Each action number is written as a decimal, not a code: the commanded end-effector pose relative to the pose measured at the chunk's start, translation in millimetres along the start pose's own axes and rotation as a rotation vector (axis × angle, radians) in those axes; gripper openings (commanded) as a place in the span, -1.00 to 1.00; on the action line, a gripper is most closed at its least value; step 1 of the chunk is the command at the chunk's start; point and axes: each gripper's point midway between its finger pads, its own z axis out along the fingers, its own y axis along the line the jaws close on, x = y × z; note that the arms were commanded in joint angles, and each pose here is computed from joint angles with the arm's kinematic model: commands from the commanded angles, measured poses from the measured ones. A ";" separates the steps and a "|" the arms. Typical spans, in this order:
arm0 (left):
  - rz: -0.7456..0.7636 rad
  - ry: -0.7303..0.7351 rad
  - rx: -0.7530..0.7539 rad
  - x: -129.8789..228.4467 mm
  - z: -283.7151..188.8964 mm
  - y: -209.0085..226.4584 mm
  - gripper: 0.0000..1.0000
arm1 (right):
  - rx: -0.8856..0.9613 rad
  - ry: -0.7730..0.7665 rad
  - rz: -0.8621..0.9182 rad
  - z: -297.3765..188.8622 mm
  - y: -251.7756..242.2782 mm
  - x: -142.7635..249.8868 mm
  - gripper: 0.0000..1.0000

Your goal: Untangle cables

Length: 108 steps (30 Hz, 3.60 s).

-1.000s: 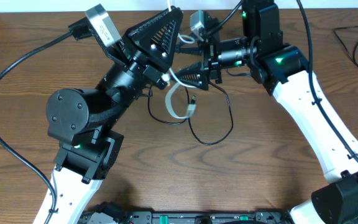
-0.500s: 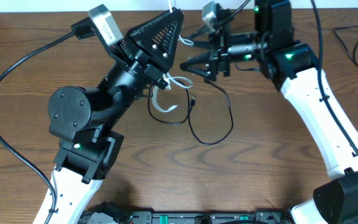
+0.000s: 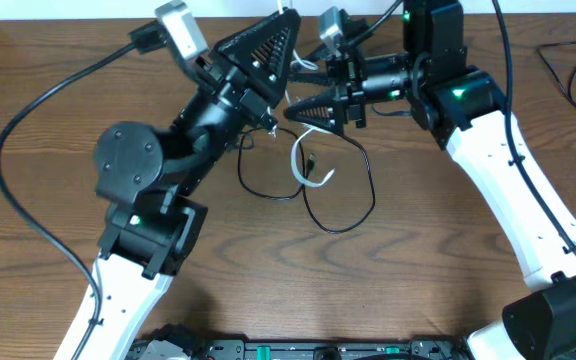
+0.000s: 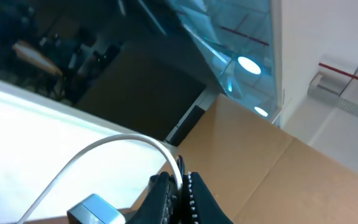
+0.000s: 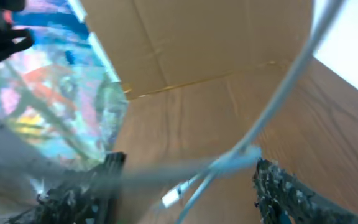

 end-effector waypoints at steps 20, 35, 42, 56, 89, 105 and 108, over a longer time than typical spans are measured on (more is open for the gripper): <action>-0.087 -0.010 0.043 -7.0 3.6 -10.6 -0.85 | 0.165 -0.018 -0.003 10.9 -26.9 -10.6 0.43; -0.090 0.013 0.060 -3.1 3.4 -13.5 -0.85 | 0.220 -0.029 0.146 21.9 -50.0 -1.5 -0.83; -0.107 0.047 0.020 5.6 3.6 -4.0 -0.78 | 0.303 -0.033 0.224 13.8 -65.6 3.0 -0.98; -0.087 0.382 -0.327 89.4 -27.1 76.1 0.37 | 0.696 0.014 0.477 -94.9 -108.1 38.0 -0.98; -0.134 0.795 -0.645 195.8 -74.8 172.8 0.48 | 2.171 -0.586 1.133 -591.4 -10.2 167.6 -0.98; -0.130 0.810 -0.629 201.9 -73.2 166.5 0.48 | 2.296 -0.590 1.352 -656.4 -45.9 282.0 -0.65; -0.130 0.810 -0.629 201.9 -73.3 166.5 0.48 | 2.282 -0.523 1.397 -653.7 -50.8 301.0 0.15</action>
